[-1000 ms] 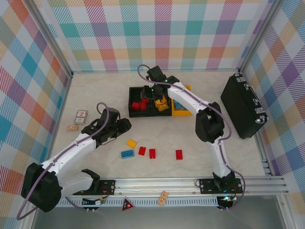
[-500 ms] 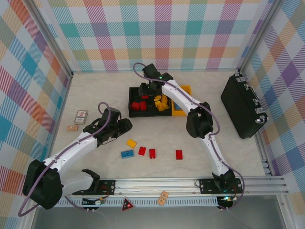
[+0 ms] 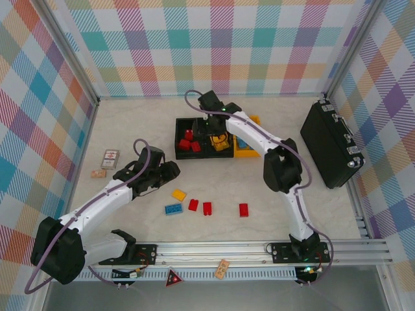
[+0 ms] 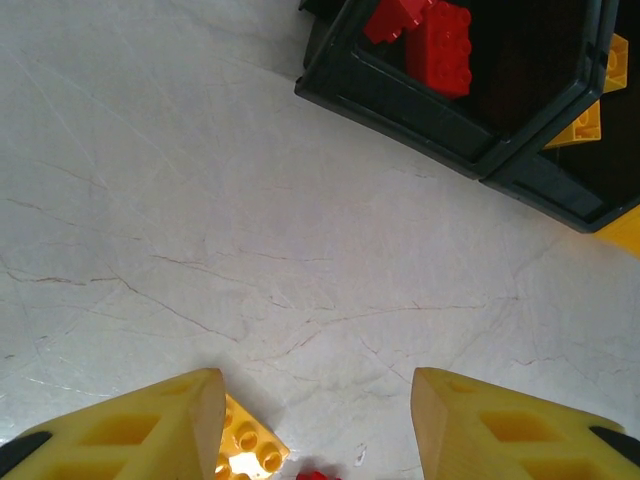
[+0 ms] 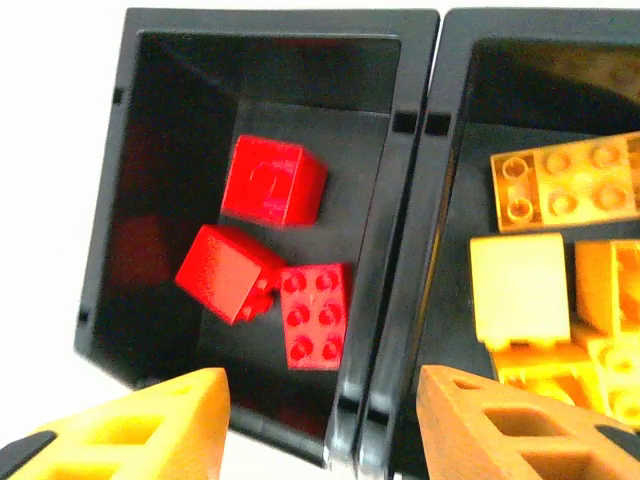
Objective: Sort the legos into containers by color
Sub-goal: Place the lego in the container, then pick up the lego from the bottom-center of the table.
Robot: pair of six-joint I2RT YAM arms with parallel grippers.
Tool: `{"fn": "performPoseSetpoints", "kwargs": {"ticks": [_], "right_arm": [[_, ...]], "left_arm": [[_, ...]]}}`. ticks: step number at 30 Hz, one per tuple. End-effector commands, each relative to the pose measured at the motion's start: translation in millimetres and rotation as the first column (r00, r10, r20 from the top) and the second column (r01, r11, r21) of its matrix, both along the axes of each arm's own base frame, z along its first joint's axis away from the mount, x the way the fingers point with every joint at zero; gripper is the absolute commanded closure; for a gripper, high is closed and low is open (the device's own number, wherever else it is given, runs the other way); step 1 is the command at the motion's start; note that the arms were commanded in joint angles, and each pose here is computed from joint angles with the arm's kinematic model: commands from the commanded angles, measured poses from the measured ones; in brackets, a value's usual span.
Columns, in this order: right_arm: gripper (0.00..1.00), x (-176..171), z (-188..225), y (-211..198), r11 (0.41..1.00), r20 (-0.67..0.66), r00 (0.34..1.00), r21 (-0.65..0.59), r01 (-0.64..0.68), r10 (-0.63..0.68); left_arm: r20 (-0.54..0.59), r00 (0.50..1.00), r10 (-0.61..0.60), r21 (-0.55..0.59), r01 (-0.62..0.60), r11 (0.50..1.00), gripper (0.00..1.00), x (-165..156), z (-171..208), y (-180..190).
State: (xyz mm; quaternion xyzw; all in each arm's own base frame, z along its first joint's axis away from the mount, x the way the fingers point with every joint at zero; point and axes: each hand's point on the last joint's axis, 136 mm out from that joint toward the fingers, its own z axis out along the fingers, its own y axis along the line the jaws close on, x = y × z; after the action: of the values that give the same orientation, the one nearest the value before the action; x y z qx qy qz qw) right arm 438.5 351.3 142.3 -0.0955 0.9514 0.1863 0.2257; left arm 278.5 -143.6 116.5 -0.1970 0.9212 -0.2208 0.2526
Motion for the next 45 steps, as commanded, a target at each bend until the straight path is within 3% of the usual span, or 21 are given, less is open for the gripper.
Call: {"fn": "performPoseSetpoints", "kwargs": {"ticks": [1, 12, 25, 33, 45], "right_arm": [[0.47, -14, 55, 2, 0.994, 0.109, 0.994, 0.105, -0.042, 0.031], [0.46, -89, 32, -49, 0.996, 0.012, 0.999, 0.086, -0.035, 0.034], [0.44, -190, -32, -140, 0.994, -0.185, 0.98, -0.094, 0.057, -0.073], [0.43, -242, -66, -173, 0.985, -0.311, 0.94, -0.145, 0.099, -0.14], [0.44, -279, -108, -162, 0.981, -0.409, 0.904, -0.188, 0.052, -0.127]], "left_arm": [[-0.051, 0.999, -0.003, 0.016, 0.004, 1.0, 0.47, -9, -10, 5], [-0.037, 0.98, -0.196, -0.082, 0.193, 0.978, 0.46, -17, -5, -32], [-0.033, 0.884, -0.467, -0.11, 0.461, 0.881, 0.46, -36, -10, -102], [-0.035, 0.868, -0.496, -0.102, 0.49, 0.866, 0.46, -40, -20, -118], [-0.045, 0.868, -0.494, -0.095, 0.488, 0.868, 0.46, -42, -27, -123]]}}
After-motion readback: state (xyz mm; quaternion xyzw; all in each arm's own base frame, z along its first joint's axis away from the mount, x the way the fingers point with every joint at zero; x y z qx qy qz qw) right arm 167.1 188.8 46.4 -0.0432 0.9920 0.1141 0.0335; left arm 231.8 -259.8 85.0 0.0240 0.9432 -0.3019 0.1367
